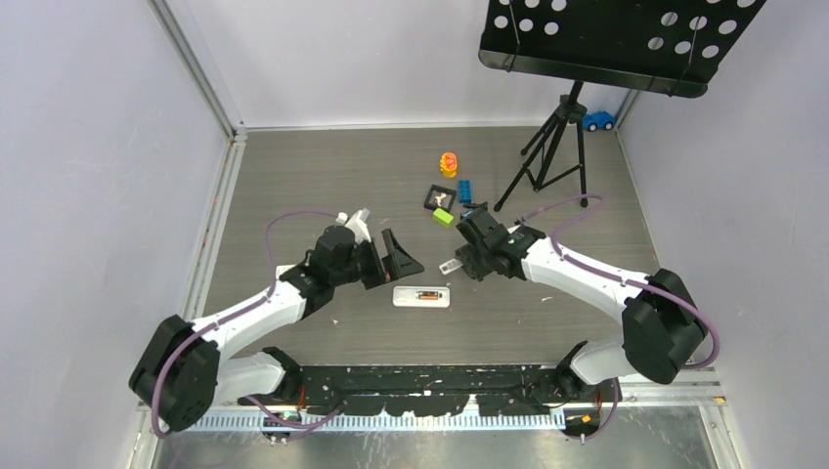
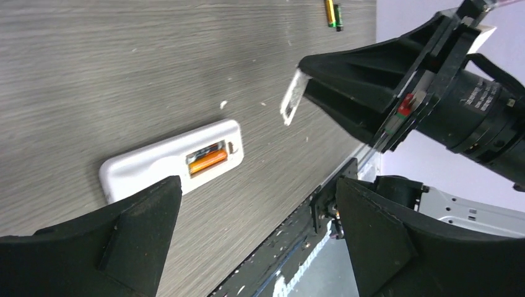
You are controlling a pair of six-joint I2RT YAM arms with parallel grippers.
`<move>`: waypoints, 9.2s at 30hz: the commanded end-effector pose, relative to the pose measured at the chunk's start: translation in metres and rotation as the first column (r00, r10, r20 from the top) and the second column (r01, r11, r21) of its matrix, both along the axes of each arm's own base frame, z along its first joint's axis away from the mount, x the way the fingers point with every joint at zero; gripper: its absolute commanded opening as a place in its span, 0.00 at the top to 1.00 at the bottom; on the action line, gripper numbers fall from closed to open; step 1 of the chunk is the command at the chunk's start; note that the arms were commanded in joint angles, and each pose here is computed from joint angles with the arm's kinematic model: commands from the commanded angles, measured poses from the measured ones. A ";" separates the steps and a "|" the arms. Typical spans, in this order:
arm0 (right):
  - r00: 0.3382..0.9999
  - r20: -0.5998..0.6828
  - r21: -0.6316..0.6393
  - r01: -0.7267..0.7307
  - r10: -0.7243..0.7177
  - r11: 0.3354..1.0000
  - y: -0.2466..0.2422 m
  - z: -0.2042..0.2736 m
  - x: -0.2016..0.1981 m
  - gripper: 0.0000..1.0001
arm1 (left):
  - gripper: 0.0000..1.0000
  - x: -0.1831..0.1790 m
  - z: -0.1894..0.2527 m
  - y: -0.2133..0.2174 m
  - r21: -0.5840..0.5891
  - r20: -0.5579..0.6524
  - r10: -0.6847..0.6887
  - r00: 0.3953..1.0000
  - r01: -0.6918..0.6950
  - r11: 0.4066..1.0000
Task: Load the batteries into the remote control
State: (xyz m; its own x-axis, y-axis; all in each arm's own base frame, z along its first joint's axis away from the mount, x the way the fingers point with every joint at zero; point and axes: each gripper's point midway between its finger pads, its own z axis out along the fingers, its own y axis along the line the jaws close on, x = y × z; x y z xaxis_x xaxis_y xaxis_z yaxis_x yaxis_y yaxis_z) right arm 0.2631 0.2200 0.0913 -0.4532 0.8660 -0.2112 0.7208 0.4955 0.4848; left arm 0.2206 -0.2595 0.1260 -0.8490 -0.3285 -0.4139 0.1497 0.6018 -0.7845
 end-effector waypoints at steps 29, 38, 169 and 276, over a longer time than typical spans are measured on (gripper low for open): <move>0.865 0.121 -0.063 -0.484 0.488 0.873 0.056 0.008 0.020 0.59 | 0.18 0.041 -0.042 0.101 0.635 0.101 0.266 0.959 -0.268 0.725; 0.847 0.129 -0.045 -0.514 0.516 0.856 0.059 0.001 0.014 0.59 | 0.10 0.037 -0.061 0.166 0.732 0.096 0.444 0.891 -0.366 0.575; -0.057 0.836 -0.376 -0.785 0.547 0.493 0.105 0.182 -0.032 0.79 | 0.29 0.028 0.141 -0.016 -0.455 -0.153 -0.069 0.986 -0.009 0.890; 0.256 0.599 -0.188 -0.876 0.758 0.444 0.038 0.101 -0.065 0.99 | 0.25 -0.013 0.067 -0.027 0.166 0.220 -0.411 0.885 0.382 0.909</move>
State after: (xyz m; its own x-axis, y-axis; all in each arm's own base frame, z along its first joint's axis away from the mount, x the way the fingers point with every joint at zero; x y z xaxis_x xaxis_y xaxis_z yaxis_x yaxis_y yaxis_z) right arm 0.1750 0.2663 0.2149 -0.7543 0.0422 -0.6552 -0.5862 0.4059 0.7011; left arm 0.1693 -0.3052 0.2145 -0.7631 0.1448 -0.6298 0.6394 0.3110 -0.7032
